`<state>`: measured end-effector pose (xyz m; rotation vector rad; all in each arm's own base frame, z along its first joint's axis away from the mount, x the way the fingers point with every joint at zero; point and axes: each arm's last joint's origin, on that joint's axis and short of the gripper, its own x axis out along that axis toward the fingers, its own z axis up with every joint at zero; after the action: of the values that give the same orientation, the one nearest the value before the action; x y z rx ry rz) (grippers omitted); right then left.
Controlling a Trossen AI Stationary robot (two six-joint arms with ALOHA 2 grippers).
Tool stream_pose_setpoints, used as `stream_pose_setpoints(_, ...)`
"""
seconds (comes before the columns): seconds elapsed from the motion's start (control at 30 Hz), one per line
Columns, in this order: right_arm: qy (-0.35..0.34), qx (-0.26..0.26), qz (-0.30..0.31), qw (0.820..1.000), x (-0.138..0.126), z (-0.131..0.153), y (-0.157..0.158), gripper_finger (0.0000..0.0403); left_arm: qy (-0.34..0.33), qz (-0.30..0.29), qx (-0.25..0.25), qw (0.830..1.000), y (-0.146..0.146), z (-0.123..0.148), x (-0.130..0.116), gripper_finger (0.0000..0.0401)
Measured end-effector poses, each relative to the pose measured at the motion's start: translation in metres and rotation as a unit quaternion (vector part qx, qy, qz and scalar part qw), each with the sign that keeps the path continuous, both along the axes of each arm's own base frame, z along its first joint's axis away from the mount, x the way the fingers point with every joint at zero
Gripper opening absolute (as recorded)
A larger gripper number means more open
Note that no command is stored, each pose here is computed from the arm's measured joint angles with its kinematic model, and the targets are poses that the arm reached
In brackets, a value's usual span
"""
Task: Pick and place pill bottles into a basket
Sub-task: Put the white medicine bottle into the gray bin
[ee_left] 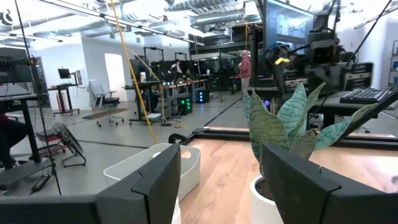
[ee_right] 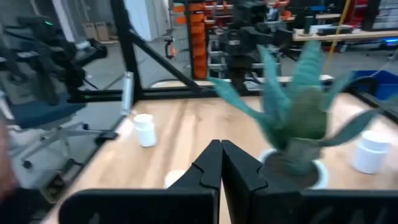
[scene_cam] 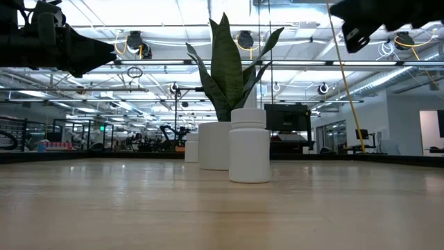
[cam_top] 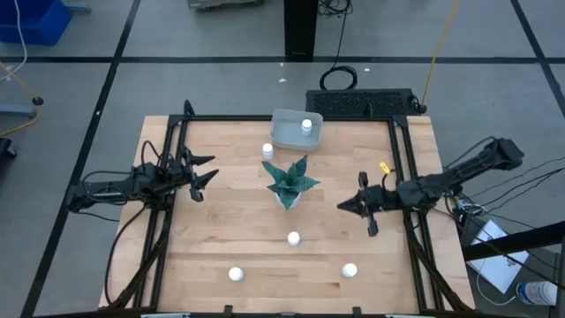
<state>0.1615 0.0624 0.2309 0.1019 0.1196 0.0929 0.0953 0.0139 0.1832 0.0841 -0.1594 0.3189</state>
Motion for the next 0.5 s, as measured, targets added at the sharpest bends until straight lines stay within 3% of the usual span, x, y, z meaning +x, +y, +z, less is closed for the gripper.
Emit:
stream_pose_setpoints(0.13, -0.001, -0.001, -0.009, 1.0, 0.001, 0.001, 0.025, 0.0, 0.0, 0.0, 0.0, 1.0, 0.0, 0.0, 0.0, 0.0227)
stream_pose_setpoints(0.27, -0.008, -0.059, -0.044, 0.997, 0.013, 0.015, 0.05, 0.0, 0.0, 0.0, 0.0, 1.0, 0.0, 0.0, 0.0, 0.0227)
stream_pose_setpoints(0.5, 0.058, -0.11, -0.064, 0.99, 0.044, 0.043, 0.096, 0.0003, 0.0, 0.0, 0.0, 1.0, 0.0, 0.0, 0.0, 0.0227)
